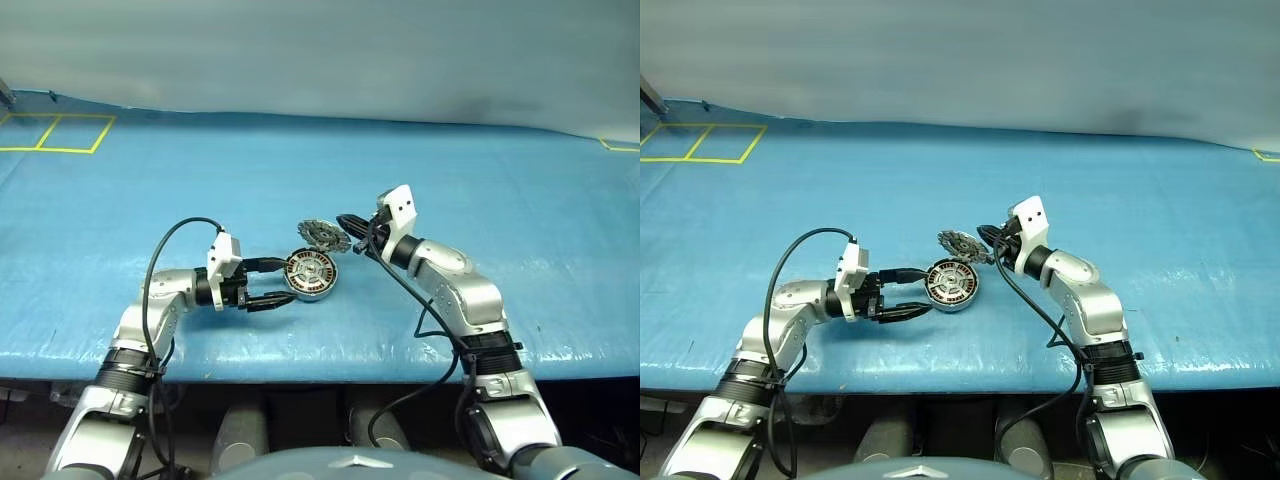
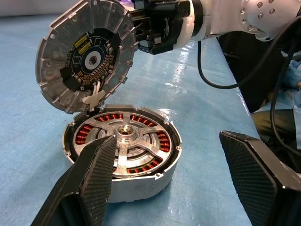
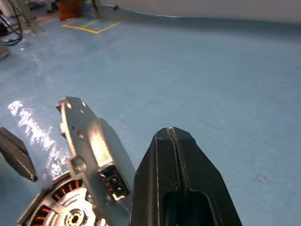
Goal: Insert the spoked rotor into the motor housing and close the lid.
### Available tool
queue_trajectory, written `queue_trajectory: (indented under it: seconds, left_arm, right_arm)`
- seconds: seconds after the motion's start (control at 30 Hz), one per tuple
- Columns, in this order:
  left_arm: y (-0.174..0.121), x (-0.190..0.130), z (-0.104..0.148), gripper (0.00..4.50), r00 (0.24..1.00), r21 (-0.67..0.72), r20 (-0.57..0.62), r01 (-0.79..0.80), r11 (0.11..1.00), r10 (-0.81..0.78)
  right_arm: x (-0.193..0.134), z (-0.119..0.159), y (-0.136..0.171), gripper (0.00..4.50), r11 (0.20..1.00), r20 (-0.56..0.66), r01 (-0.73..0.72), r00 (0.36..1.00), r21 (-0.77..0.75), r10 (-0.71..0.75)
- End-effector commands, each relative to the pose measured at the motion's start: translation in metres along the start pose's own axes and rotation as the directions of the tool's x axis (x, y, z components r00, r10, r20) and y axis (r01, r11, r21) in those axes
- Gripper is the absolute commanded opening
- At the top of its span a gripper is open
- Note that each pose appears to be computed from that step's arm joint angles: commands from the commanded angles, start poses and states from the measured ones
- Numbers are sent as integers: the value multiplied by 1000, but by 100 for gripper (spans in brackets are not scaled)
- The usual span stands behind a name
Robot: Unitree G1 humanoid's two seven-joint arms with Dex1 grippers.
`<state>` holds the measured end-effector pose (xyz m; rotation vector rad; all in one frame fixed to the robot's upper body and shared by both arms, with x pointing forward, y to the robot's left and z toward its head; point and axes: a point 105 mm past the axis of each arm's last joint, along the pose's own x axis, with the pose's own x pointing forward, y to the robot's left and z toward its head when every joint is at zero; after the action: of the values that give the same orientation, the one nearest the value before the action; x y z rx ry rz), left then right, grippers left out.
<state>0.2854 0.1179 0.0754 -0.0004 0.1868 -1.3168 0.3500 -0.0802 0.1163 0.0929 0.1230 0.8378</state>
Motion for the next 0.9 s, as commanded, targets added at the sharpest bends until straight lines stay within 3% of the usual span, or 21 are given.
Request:
queue_trajectory:
  seconds: [0.03, 0.47, 0.9]
  left_arm:
    - [-3, -4, 13, 381, 1000, 29, 28, 4, 1000, -4]
    - [7, -30, 19, 381, 995, 25, 16, -98, 995, 98]
    - [15, -24, 26, 381, 988, -20, 61, -143, 990, 144]
  right_arm:
    - [4, 17, 15, 0, 996, 49, -90, 995, -19, 91]
    - [7, -16, 54, 0, 980, -47, -201, 978, 11, 201]
    - [14, -53, 55, 0, 989, -107, -123, 986, 81, 131]
